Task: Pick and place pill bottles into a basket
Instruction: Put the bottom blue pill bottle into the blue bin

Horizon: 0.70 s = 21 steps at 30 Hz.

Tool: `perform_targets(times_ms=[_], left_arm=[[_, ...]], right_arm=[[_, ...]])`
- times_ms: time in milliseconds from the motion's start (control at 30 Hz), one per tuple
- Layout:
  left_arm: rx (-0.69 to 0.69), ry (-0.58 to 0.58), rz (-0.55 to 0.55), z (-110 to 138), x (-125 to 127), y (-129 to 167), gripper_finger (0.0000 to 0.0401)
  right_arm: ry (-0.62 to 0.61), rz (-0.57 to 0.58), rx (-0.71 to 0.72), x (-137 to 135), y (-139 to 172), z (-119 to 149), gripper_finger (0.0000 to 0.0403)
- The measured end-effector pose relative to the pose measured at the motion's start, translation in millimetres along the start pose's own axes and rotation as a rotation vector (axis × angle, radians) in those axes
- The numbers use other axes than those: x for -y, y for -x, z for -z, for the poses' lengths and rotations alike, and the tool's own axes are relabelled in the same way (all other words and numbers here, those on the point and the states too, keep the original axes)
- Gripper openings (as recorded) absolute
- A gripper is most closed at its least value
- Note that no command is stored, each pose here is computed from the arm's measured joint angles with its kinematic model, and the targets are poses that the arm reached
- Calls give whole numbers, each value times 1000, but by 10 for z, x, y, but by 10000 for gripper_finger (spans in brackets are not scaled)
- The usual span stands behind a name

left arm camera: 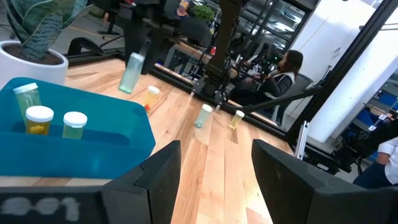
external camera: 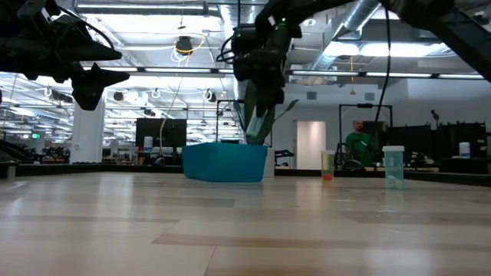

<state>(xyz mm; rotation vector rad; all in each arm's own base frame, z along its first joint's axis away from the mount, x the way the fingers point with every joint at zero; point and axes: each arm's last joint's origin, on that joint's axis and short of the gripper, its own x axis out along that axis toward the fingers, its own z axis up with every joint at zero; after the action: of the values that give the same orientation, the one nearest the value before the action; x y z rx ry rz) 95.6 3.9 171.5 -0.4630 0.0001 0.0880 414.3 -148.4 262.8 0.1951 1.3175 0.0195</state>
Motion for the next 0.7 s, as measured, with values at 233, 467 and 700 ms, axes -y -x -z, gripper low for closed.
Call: perform_targets(times_ms=[233,467,700], left_arm=[[1,0,-2,-1,0,0,186],[1,0,-2,0,0,0,186],[2,0,-2,-1,0,0,186]], right_arm=[[4,-7,-15,-46,-124,-136,111],[25,-10,-88,-136,-298,-207,113],[48,3,-149,-211,-434,-227,111]])
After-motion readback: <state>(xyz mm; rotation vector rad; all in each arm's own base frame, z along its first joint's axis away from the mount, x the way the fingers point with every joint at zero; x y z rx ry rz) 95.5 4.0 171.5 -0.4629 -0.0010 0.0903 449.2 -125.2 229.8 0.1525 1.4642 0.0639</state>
